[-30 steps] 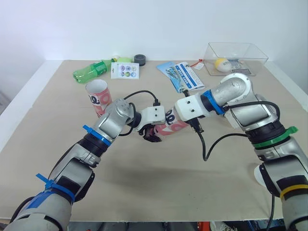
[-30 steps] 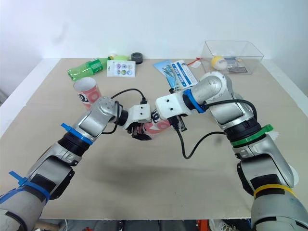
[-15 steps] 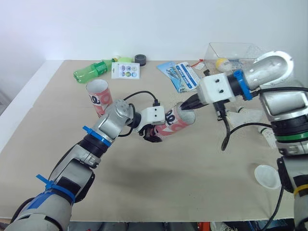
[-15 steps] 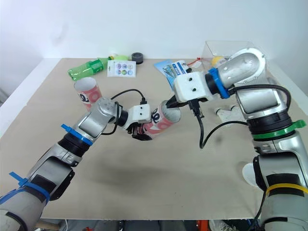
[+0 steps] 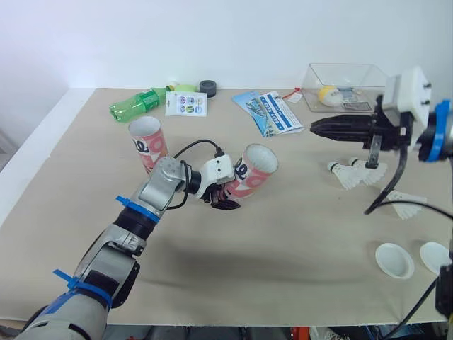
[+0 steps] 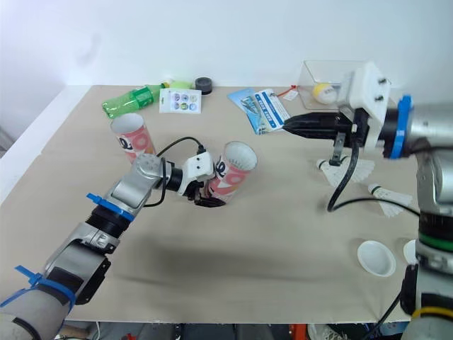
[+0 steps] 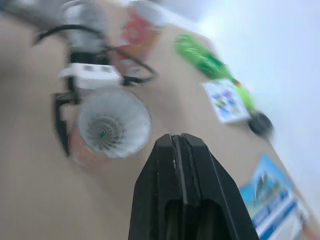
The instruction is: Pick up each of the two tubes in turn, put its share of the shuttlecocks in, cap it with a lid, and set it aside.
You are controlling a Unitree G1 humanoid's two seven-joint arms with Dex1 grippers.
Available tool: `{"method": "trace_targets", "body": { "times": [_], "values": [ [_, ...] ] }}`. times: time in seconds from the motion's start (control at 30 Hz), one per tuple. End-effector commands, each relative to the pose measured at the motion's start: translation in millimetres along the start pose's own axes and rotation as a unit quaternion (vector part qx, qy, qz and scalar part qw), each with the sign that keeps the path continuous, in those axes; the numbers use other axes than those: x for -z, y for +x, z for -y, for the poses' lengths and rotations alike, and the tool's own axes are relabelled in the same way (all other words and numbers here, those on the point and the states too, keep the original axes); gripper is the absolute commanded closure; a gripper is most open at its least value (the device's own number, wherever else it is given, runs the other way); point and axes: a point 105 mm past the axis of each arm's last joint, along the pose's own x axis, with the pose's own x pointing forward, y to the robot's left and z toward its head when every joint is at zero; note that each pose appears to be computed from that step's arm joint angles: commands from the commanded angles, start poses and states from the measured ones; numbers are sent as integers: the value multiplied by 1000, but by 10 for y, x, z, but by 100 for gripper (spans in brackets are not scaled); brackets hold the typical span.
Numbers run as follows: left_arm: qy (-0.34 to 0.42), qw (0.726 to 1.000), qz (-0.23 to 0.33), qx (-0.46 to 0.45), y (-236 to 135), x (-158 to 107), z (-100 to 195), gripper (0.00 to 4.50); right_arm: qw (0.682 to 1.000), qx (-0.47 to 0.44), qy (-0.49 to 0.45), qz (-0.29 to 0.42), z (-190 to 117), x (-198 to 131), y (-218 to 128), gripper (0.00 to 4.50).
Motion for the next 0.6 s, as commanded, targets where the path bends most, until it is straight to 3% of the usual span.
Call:
{"method": "trace_targets", "body": {
  "times": [0.03, 0.23, 0.33, 0.6],
  "values": [
    [6, 994, 110, -13, -21, -267, 49, 82, 996, 73, 48, 3, -44, 191, -196, 418],
    [-10, 980, 195, -31, 37, -286, 213, 82, 984, 97, 134, -66, -265, 667, -518, 163],
    [-1, 977, 203, -59, 131, -215, 273, 82, 967, 59, 184, -166, -511, 983, -777, 3],
    [24, 979, 189, -79, 334, -123, 412, 82, 913, -11, 251, -323, -751, 1087, -1250, 3]
  ]
}}
